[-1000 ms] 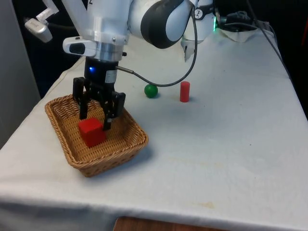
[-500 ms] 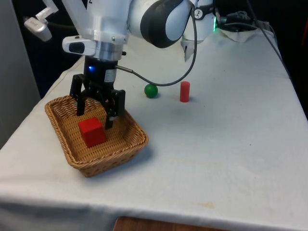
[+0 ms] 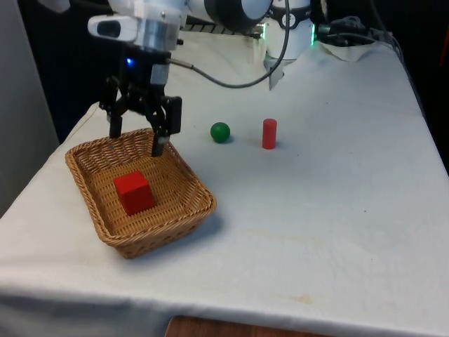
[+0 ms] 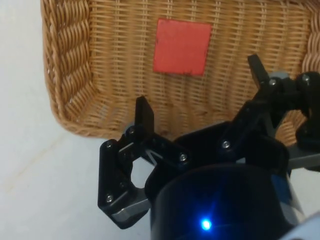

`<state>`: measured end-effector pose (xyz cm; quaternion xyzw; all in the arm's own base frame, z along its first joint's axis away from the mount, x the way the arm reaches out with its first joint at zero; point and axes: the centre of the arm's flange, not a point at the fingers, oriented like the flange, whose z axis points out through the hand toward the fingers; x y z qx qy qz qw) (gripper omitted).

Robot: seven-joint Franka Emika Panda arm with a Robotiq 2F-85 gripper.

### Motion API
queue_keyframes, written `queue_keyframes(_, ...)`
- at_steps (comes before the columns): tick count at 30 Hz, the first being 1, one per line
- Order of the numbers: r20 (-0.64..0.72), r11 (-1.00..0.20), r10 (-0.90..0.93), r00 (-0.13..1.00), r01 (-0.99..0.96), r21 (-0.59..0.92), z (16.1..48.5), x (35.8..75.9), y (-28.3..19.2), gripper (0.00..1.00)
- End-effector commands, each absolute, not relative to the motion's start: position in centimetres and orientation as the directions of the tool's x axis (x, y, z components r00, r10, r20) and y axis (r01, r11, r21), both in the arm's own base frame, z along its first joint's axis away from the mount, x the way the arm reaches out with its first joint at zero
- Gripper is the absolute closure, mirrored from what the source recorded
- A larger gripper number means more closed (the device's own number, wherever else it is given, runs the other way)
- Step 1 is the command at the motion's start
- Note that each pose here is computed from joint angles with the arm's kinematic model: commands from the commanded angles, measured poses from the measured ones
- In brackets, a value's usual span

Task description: Pick up the object to the left of the cylinder and place it into the basket.

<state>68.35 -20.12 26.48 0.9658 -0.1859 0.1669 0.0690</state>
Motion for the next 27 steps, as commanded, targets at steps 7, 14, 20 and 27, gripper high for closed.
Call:
queue_keyframes(7, 0.354, -0.922, -0.338, 0.872, -0.382, 0.061, 27.9, 66.7, -19.6, 0.00)
queue_keyframes(14, 0.364, -0.921, -0.343, 0.866, -0.387, 0.051, 28.2, 65.3, -18.9, 0.00)
queue_keyframes(20, 0.367, -0.921, -0.348, 0.863, -0.388, 0.040, 28.5, 65.0, -18.6, 0.00)
queue_keyframes(27, 0.384, -0.922, -0.351, 0.854, -0.386, 0.018, 29.7, 63.6, -18.0, 0.00)
